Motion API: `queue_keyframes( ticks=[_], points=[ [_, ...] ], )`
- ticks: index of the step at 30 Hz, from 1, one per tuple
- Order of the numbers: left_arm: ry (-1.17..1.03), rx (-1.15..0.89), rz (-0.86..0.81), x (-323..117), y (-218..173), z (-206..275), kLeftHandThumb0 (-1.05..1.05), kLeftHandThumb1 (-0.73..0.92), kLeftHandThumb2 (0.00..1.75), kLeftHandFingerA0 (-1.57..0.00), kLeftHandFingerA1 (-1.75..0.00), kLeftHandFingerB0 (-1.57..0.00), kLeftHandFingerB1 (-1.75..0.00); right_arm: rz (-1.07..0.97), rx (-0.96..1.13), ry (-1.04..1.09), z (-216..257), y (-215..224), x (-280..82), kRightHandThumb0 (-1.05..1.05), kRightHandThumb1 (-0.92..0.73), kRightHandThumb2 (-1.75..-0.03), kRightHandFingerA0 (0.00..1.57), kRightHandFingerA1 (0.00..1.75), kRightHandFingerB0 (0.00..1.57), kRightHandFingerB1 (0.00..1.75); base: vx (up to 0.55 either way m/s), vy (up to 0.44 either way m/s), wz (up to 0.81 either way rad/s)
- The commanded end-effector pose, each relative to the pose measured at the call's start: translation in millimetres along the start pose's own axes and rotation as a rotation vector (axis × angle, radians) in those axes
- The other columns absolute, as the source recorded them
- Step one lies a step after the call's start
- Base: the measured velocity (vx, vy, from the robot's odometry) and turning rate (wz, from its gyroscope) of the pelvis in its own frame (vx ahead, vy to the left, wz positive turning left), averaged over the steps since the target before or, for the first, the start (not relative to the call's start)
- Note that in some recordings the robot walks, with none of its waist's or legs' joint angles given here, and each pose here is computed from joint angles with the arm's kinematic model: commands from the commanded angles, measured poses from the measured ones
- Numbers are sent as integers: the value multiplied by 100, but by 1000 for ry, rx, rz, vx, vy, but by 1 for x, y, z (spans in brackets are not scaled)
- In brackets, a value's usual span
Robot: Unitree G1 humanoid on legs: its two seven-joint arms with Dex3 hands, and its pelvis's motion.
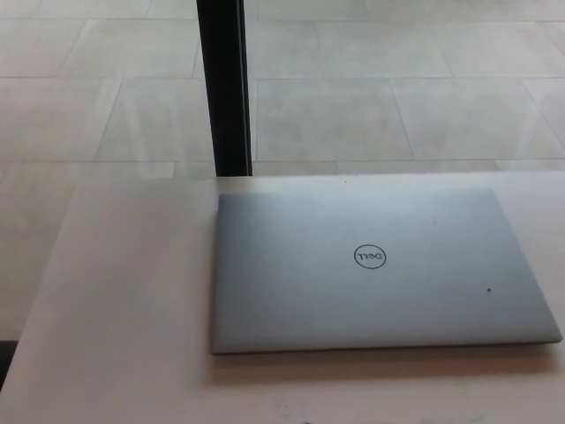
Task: The robot uses its right hand to push down on the lid of a laptop kept in the middle of the desk to close it
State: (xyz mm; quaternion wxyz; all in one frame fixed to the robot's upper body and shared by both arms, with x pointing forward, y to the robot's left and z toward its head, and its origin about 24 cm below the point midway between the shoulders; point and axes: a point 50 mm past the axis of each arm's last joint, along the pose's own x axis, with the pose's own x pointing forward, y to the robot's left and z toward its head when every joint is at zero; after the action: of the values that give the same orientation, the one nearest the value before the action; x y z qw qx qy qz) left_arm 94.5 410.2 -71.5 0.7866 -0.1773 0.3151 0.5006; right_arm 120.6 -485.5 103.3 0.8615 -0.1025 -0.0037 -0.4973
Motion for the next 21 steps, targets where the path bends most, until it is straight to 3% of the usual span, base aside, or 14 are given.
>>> queue_keyframes(
  ticks=[1, 2, 3, 4, 5, 9, 10, 11, 12, 17, 18, 19, 20, 21],
  points=[
    [-13, 6, 15, 0, 8, 8, -87, 92, 75, -50, -67, -43, -47, -407, 656, 472, -88, -4, -44, -97, -92, -77, 72, 147, 20, 111, 0, 0, 0],
    [-11, 1, 15, 0, 8, 7, -87, 92, 75, -50, -67, -43, -47, -402, 665, 475, -88, -3, -45, -97, -92, -77, 72, 147, 20, 111, 0, 0, 0],
    [-16, 2, 31, 0, 8, 7, -80, 74, 114, -51, -70, -43, -58, -411, 671, 480, -89, -2, -46, -96, -92, -75, 77, 148, 25, 111, 0, 0, 0],
    [-17, 1, 33, 0, 8, 8, -80, 74, 114, -51, -70, -43, -58, -412, 674, 481, -89, -1, -47, -96, -92, -75, 77, 148, 25, 111, 0, 0, 0],
    [-16, -1, 25, 0, 8, 7, -85, 92, 74, -52, -65, -45, -48, -408, 677, 485, -90, -1, -46, -95, -92, -76, 76, 150, 29, 114, 0, 0, 0],
    [-18, 4, 22, 0, 8, 8, -92, 77, 94, -52, -69, -42, -53, -373, 660, 485, -89, -2, -48, -92, -92, -79, 72, 149, 26, 116, 0, 0, 0],
    [-18, 1, 24, 0, 8, 8, -86, 92, 74, -55, -68, -46, -48, -371, 661, 488, -89, -2, -49, -89, -92, -78, 77, 147, 25, 112, 0, 0, 0],
    [-19, -7, 28, 0, 7, 9, -86, 92, 75, -53, -67, -44, -47, -376, 667, 494, -90, -1, -49, -96, -75, -104, 87, 138, 37, 95, 0, 0, 0],
    [-21, -7, 25, 0, 7, 9, -86, 92, 75, -53, -69, -44, -48, -368, 670, 493, -90, -1, -50, -89, -92, -79, 64, 147, 22, 114, 0, 0, 0],
    [-21, -5, 22, 0, 8, 11, -85, 92, 76, -51, -68, -44, -49, -378, 670, 507, -89, -1, -51, -91, -92, -76, 67, 150, 30, 115, 0, 0, 0],
    [-18, 0, 26, 0, 8, 11, -84, 92, 75, -52, -67, -44, -49, -381, 671, 508, -90, -1, -52, -87, -76, -124, 80, 124, 42, 94, 0, 0, 0],
    [-18, 6, 24, 0, 8, 11, -90, 79, 93, -50, -68, -41, -52, -373, 666, 508, -90, -1, -52, -90, -77, -123, 76, 124, 45, 97, 0, 0, 0],
    [-24, 11, 20, 1, 7, 13, -86, 92, 76, -52, -64, -44, -46, -370, 666, 513, -90, 3, -51, -89, -92, -77, 67, 154, 29, 121, 0, 0, 0],
    [-32, 16, 16, 1, 6, 15, -86, 92, 76, -52, -64, -44, -46, -371, 669, 518, -90, 7, -50, -89, -92, -77, 67, 154, 29, 121, 0, 0, 0]
  ],
)
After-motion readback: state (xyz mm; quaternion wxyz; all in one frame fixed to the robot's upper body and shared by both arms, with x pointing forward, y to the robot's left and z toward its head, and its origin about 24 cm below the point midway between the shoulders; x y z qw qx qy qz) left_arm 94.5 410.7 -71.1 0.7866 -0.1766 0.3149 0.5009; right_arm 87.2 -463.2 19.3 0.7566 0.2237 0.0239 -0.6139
